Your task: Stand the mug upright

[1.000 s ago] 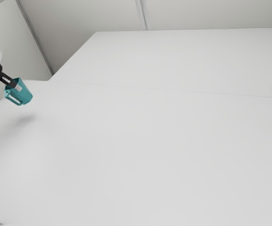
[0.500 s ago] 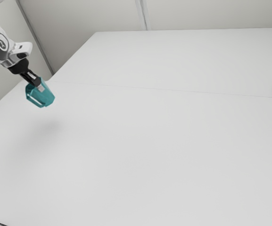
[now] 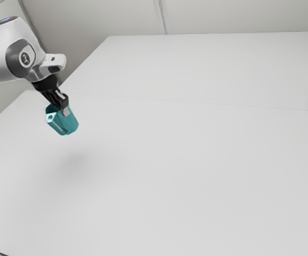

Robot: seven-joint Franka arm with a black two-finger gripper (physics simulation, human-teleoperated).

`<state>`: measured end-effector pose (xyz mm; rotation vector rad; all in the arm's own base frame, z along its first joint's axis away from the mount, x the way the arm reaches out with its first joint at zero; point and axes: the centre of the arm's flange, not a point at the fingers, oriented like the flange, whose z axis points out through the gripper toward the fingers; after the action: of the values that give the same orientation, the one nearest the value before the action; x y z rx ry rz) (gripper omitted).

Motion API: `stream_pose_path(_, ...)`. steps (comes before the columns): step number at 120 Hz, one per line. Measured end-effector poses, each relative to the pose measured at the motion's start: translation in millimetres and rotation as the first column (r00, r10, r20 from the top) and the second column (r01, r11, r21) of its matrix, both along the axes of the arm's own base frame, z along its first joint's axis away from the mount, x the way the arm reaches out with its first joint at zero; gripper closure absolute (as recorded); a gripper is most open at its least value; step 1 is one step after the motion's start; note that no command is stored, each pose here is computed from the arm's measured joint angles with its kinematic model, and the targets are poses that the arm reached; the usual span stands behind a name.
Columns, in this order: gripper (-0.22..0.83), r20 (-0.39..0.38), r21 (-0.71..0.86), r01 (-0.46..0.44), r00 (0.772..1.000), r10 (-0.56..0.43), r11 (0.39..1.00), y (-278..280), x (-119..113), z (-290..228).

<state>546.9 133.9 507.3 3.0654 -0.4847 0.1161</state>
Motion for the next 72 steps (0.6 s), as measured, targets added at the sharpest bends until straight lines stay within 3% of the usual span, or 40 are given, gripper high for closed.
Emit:
stream_pose_path(38, 0.79, -0.039, 0.010, -0.105, 0.994, 0.106, 0.994, -32.1, -33.7, -20.2)
stream_pose_path(72, 0.79, -0.042, 0.040, -0.161, 0.986, 0.163, 0.986, -69.6, -43.3, -35.9)
